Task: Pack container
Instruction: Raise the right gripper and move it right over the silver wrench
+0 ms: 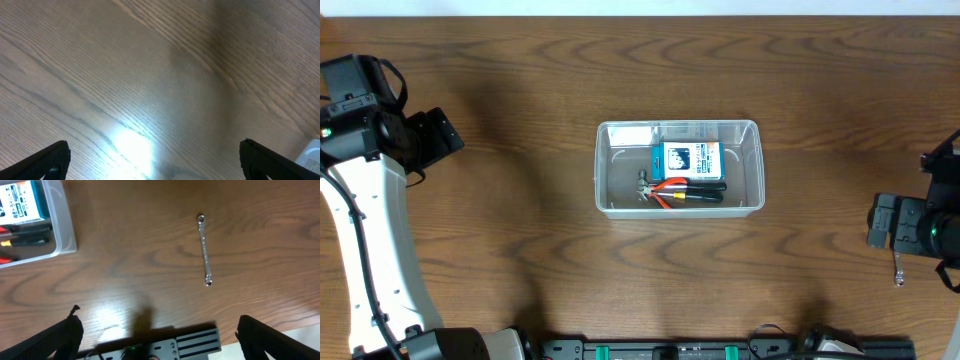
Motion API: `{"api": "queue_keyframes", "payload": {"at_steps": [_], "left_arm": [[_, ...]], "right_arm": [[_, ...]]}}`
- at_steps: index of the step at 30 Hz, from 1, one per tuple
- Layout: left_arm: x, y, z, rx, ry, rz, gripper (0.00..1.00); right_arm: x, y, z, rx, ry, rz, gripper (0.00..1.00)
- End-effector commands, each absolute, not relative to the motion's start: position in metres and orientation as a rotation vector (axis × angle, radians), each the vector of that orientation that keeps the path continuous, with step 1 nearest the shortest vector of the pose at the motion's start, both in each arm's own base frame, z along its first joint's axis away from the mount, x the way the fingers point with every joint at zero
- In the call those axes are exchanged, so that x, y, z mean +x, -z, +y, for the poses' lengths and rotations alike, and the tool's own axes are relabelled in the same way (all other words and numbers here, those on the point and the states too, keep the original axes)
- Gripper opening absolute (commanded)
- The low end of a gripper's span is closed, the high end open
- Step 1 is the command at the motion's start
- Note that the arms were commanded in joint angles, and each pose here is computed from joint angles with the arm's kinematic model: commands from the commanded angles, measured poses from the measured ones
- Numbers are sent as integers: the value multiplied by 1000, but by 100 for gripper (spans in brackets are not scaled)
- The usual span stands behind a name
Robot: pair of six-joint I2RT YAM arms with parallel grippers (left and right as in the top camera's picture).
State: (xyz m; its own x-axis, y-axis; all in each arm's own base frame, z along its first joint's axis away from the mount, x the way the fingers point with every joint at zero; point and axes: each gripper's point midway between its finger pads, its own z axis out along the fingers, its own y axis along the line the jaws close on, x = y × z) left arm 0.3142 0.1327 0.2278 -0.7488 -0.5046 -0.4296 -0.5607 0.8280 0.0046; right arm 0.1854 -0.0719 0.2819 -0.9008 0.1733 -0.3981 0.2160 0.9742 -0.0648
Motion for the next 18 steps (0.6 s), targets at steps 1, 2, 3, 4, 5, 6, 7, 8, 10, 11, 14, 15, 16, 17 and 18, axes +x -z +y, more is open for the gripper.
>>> {"api": "queue_keyframes", "payload": {"at_steps": [1, 2, 3, 4, 5, 6, 7, 8, 10, 11, 14, 15, 16, 17, 18], "left_arm": [[314, -236, 135, -788, -200, 2573, 98], [314, -236, 135, -788, -200, 2573, 98], [314, -236, 135, -788, -200, 2573, 98], [314, -236, 135, -788, -200, 2573, 98], [314, -236, 135, -788, -200, 2573, 98], [314, -236, 135, -788, -200, 2573, 98], [314, -236, 135, -788, -200, 2573, 98], [314, -236, 135, -788, -200, 2573, 98], [314, -236, 135, -788, -200, 2573, 98], [314, -236, 135, -788, -200, 2573, 98], [314, -236, 135, -788, -200, 2573, 98], [314, -236, 135, -788, -200, 2573, 98], [314, -236, 135, -788, -200, 2573, 99], [314, -236, 135, -788, -200, 2573, 98], [314, -236, 135, -788, -200, 2573, 98]], "right_arm": [[191, -282, -77, 211, 179, 2717, 99], [194, -282, -77, 166, 181, 2715, 99], [198, -281, -77, 140, 181, 2712, 99], [201, -280, -75, 80, 163, 2718, 99], [204, -278, -70, 3, 131, 2726, 99], [206, -275, -66, -72, 98, 2734, 99], [206, -271, -60, -173, 61, 2750, 99], [206, -266, -57, -248, 34, 2770, 99], [210, -259, -57, -269, 5, 2799, 99], [211, -256, -61, -266, 14, 2821, 99], [216, -247, -66, -244, 10, 2868, 99], [219, -245, -65, -216, -17, 2870, 99], [220, -244, -65, -181, -29, 2877, 99], [221, -242, -65, -150, -36, 2887, 99], [220, -241, -67, -142, -29, 2902, 99]]}}
